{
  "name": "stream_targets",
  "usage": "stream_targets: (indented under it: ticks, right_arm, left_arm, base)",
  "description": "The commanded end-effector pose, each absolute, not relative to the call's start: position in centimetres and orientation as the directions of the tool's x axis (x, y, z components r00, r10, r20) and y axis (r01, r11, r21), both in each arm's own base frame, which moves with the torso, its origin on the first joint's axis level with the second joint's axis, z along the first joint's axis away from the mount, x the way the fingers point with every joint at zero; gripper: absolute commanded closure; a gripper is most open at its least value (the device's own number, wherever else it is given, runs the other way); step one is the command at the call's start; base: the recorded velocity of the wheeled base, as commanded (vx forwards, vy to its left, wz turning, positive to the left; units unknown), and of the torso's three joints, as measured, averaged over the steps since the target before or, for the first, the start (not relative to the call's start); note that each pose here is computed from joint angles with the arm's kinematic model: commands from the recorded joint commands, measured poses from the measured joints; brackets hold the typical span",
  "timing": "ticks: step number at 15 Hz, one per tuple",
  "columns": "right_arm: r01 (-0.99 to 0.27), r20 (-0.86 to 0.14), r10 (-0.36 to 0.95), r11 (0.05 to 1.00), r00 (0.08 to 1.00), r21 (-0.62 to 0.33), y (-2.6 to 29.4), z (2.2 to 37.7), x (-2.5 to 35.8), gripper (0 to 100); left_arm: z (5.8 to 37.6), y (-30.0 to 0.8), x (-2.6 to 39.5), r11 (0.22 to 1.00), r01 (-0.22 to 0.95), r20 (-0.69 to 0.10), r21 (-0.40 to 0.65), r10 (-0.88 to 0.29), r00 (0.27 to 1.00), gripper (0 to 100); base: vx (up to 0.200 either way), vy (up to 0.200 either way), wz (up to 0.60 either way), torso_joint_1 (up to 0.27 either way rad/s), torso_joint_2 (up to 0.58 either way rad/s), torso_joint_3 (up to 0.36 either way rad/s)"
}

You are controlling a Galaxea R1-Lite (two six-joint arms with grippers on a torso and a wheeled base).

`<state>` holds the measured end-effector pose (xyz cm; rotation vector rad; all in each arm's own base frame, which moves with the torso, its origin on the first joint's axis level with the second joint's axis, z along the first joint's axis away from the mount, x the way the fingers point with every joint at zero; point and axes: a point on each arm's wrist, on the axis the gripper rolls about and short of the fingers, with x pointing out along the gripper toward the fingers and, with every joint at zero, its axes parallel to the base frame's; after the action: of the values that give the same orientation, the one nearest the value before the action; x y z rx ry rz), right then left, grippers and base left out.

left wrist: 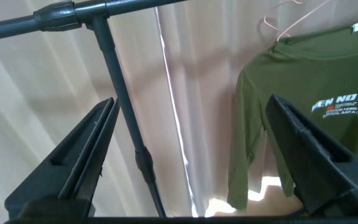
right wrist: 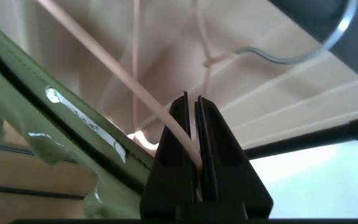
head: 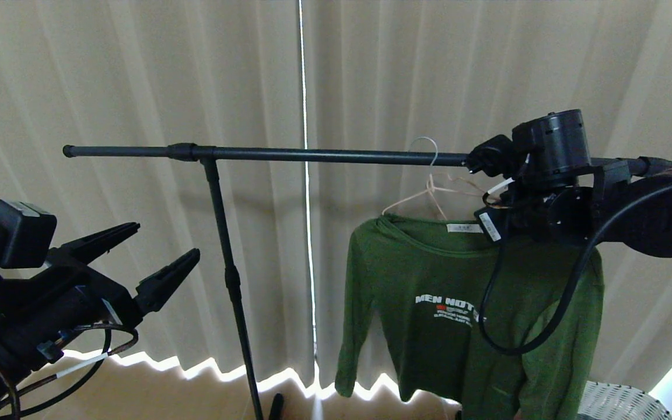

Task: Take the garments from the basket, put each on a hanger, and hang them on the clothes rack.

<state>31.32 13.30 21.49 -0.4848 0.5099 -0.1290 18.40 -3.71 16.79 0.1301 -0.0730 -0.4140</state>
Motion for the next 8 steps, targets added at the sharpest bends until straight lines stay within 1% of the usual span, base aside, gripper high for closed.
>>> stream_targets:
  ticks: [1, 4, 6, 7, 8]
  right_arm:
    - [-0.022, -0.439, -0.216, 0.879, 0.872, -0.477, 14.0, 21.5, 31.0, 100]
    - [-0.061, -0.440, -0.179, 0.876, 0.880, -0.478, 15.3, 21.4, 30.4, 100]
    - [-0.069, -0.444, -0.175, 0.874, 0.879, -0.481, 15.5, 21.2, 30.2, 100]
    - [-0.071, -0.445, -0.174, 0.874, 0.878, -0.481, 15.5, 21.2, 30.2, 0]
    - [-0.079, -0.447, -0.166, 0.873, 0.879, -0.481, 15.8, 21.2, 30.0, 0]
  left_arm:
    - [16.8, -3.7, 18.4, 0.907, 0.397, 0.043, 0.141, -0.406, 0.913, 0]
    - [16.8, -3.7, 18.4, 0.907, 0.397, 0.043, 0.142, -0.406, 0.913, 0]
    - [16.8, -3.7, 18.4, 0.907, 0.397, 0.043, 0.142, -0.406, 0.913, 0]
    - [16.8, -3.7, 18.4, 0.907, 0.397, 0.043, 0.142, -0.406, 0.913, 0]
    - [16.8, -3.7, 18.4, 0.907, 0.397, 0.043, 0.142, -0.406, 0.913, 0]
  base:
    - [0.000, 0.000, 0.00, 0.000, 0.00, 0.000]
    - [0.000, 0.000, 0.00, 0.000, 0.00, 0.000]
    - [0.000, 0.000, 0.00, 0.000, 0.00, 0.000]
    - [0.000, 0.000, 0.00, 0.000, 0.00, 0.000]
    - [0.000, 0.000, 0.00, 0.000, 0.00, 0.000]
